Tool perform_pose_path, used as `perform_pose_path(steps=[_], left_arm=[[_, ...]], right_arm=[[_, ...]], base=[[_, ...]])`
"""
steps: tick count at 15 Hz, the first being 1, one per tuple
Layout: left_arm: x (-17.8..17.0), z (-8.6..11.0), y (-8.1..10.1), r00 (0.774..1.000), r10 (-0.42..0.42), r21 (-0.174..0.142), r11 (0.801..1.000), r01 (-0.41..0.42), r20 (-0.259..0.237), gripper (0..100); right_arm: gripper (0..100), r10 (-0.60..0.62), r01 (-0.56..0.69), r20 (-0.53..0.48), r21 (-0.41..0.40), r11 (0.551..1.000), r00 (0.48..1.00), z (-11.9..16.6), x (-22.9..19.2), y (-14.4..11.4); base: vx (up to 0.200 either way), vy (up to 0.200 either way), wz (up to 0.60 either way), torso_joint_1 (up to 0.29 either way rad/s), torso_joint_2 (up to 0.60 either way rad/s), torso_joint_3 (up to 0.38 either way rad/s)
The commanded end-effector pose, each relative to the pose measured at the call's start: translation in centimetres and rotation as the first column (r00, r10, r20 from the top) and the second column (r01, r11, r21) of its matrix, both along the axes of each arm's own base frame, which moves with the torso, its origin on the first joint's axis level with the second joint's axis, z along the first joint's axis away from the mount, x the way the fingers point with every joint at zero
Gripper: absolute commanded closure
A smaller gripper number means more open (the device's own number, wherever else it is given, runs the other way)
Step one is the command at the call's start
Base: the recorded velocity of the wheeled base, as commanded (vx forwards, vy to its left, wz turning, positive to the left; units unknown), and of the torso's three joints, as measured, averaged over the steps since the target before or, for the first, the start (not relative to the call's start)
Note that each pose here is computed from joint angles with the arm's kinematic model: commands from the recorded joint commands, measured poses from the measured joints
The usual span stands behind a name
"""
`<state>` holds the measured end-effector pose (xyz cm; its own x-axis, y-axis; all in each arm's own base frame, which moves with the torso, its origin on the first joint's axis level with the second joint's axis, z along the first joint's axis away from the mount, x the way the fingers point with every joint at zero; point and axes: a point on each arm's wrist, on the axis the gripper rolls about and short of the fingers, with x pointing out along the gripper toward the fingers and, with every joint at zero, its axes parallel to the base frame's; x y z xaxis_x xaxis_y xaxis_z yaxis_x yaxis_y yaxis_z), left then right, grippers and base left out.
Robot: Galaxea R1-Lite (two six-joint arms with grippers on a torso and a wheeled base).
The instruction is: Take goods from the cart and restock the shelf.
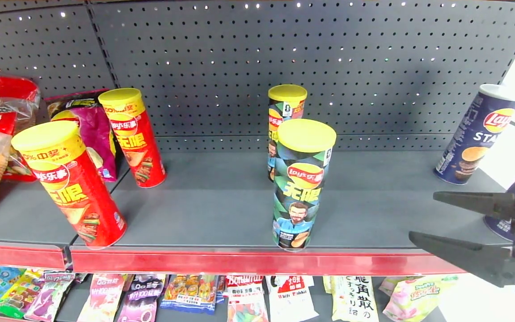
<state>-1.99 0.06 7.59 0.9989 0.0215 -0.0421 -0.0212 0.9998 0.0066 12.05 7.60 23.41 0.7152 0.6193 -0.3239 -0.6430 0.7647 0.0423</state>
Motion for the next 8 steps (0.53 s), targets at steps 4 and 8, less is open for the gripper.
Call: perform_pose_path(steps=[4,8], left_arm=[[-0.3,-0.1,0.0,0.999,0.011,-0.001,1.0,-0.011,0.038,0],[-0.3,-0.1,0.0,0.999,0.011,-0.001,1.0,-0.011,0.038,0]], right_arm=[[0,-0.127,0.095,-0.175,-0.183,0.978,0.976,-4.2,5.3,2.7],[0,-0.219,0.187,-0.126,-0.222,0.957,0.968,-5.8,8.5,4.4]], base=[[0.0,0.0,0.0,0.0,0.0,0.0],[0.0,0.0,0.0,0.0,0.0,0.0]])
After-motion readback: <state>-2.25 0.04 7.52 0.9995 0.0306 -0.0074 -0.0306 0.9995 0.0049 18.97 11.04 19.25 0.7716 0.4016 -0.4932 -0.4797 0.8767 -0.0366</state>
